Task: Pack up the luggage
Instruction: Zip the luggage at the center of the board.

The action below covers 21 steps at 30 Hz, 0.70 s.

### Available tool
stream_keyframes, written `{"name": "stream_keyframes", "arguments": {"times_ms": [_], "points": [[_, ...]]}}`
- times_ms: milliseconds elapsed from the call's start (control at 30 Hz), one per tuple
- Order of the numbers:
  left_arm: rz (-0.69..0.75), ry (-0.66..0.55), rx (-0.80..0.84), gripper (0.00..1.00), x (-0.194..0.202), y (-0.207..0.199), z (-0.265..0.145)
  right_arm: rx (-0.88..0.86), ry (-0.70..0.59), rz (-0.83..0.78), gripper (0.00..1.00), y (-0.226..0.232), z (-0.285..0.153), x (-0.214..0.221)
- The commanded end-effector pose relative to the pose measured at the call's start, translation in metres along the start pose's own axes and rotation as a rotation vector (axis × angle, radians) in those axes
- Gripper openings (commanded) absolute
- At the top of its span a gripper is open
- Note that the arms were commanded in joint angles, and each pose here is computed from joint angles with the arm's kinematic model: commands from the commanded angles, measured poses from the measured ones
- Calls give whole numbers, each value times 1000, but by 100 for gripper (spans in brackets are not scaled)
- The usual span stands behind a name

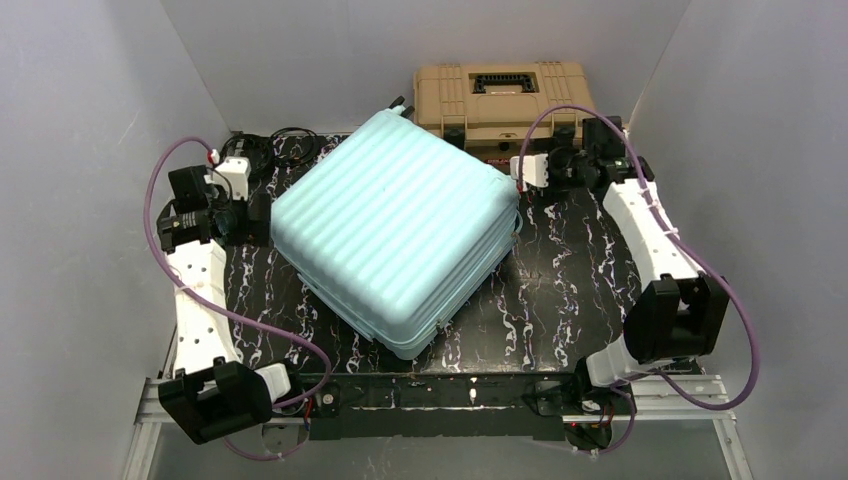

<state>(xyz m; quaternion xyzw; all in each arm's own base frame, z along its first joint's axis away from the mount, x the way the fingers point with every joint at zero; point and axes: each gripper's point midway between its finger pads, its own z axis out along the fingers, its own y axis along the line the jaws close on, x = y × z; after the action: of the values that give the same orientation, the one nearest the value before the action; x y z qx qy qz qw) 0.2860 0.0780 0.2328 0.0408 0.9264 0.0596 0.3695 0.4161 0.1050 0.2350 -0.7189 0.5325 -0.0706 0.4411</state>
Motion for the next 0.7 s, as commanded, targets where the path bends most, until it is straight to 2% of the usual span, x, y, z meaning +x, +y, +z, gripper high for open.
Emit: {"name": "stream_keyframes", "arguments": {"times_ms": [0, 300, 500, 667], "points": [[3, 67, 127, 98, 30, -17, 10, -87, -165, -147, 88, -7, -3, -24], [-14, 63, 136, 97, 42, -17, 41, -347, -303, -196, 87, 25, 14, -30], [-51, 37, 126, 95, 37, -15, 50, -397, -398, -212, 90, 36, 21, -40], [-64, 33, 114, 94, 34, -13, 52, -461, -425, -212, 88, 44, 30, -48]]}}
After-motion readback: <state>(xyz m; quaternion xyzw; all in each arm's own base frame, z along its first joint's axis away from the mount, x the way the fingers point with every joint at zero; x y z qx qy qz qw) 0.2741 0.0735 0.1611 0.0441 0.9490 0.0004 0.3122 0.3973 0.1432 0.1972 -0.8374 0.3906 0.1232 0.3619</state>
